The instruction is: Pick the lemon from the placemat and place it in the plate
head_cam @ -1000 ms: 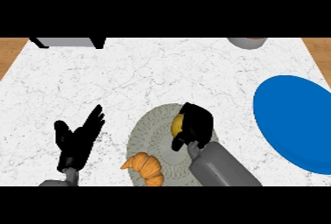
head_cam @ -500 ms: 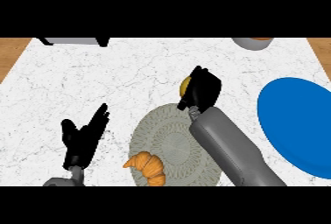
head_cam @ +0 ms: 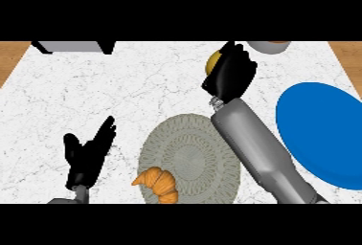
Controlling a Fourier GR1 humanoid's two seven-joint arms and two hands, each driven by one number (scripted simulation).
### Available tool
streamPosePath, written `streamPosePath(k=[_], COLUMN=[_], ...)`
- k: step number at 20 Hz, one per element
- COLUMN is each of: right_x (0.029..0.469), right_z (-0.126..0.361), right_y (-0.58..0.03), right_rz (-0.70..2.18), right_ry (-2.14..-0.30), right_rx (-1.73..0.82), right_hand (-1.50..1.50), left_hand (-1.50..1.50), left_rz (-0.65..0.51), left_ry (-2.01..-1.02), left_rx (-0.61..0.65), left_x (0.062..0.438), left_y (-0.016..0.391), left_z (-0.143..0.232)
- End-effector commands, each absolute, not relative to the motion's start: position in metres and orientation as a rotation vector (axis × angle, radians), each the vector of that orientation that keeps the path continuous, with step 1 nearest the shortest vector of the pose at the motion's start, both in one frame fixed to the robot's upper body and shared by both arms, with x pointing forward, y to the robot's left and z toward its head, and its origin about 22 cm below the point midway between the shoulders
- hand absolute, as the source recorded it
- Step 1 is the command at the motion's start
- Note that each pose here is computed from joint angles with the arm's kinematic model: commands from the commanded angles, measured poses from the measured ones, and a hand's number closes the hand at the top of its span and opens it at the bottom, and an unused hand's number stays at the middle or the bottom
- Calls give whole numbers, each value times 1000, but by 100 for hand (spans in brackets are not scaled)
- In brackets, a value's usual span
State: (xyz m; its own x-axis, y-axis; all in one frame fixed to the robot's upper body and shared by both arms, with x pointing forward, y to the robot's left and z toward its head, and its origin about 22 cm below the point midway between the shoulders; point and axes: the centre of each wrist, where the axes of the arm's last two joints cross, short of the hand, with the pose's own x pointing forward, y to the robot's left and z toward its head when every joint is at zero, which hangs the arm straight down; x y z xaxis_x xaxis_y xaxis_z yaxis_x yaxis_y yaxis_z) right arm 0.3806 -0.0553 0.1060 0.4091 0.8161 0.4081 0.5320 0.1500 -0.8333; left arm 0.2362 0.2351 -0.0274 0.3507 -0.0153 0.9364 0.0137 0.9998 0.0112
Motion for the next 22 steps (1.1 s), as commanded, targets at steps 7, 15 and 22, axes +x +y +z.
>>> streamPosePath(k=[7, 15, 22], right_x=[376, 361, 335], right_z=[114, 84, 54], right_y=[-106, -198, -286], right_rz=[-340, -458, -521], right_ry=[-1265, -1121, -1099], right_rx=[-1487, -1759, -1805], right_hand=[150, 150, 150], left_hand=[0, 0, 0], left_rz=[28, 1, -5], left_ry=[-1176, -1172, -1201], left_rx=[36, 38, 2], left_x=[222, 228, 227], left_y=[248, 256, 241], left_z=[-44, -36, -33])
